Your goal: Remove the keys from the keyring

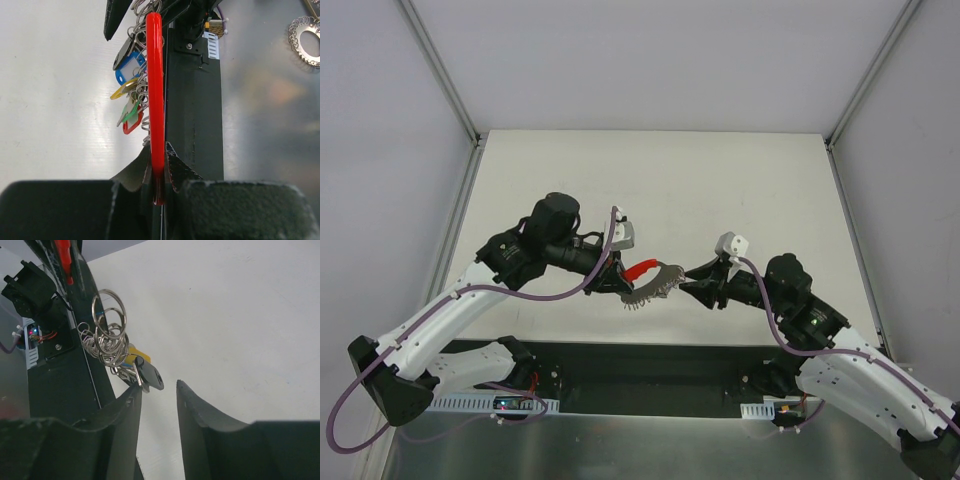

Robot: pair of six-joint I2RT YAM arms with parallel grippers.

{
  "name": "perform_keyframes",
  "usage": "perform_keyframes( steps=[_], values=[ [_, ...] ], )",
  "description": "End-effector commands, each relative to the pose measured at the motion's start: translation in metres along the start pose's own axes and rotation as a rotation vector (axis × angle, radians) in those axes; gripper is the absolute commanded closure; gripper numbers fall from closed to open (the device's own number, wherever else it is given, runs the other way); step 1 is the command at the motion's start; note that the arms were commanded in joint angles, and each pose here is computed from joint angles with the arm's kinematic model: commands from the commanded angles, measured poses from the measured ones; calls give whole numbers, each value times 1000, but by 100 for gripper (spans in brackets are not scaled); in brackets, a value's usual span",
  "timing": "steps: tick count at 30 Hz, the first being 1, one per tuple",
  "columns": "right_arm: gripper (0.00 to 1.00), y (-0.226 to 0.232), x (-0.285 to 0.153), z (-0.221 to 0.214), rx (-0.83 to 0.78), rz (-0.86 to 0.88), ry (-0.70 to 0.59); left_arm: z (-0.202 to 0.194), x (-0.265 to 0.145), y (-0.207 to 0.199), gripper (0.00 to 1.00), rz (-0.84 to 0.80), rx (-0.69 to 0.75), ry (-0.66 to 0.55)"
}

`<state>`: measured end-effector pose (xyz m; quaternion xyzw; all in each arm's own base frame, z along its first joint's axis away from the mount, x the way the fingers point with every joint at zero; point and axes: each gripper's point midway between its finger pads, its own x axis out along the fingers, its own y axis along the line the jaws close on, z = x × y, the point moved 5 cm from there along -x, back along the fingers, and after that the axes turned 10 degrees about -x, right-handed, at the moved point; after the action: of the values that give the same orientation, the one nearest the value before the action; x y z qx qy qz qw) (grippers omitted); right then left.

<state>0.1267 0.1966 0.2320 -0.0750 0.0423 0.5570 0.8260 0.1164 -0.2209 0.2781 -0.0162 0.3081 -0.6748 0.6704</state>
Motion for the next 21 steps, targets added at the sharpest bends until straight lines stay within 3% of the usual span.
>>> perform_keyframes(
  steps=[1, 8, 14, 21],
  values=[
    [60, 9, 3, 13, -10, 72, -72, 19, -5, -9, 100, -23, 72, -44],
    [54, 10, 9, 12, -15, 71, -80, 20, -4, -7, 100, -27, 61, -39],
    [68, 0, 12, 7, -23, -7, -52, 19, -5, -8, 100, -22, 60, -34],
    [71, -3, 17, 6, -29, -32, -54, 18, -9, -5, 100, 33, 44, -26]
  ],
)
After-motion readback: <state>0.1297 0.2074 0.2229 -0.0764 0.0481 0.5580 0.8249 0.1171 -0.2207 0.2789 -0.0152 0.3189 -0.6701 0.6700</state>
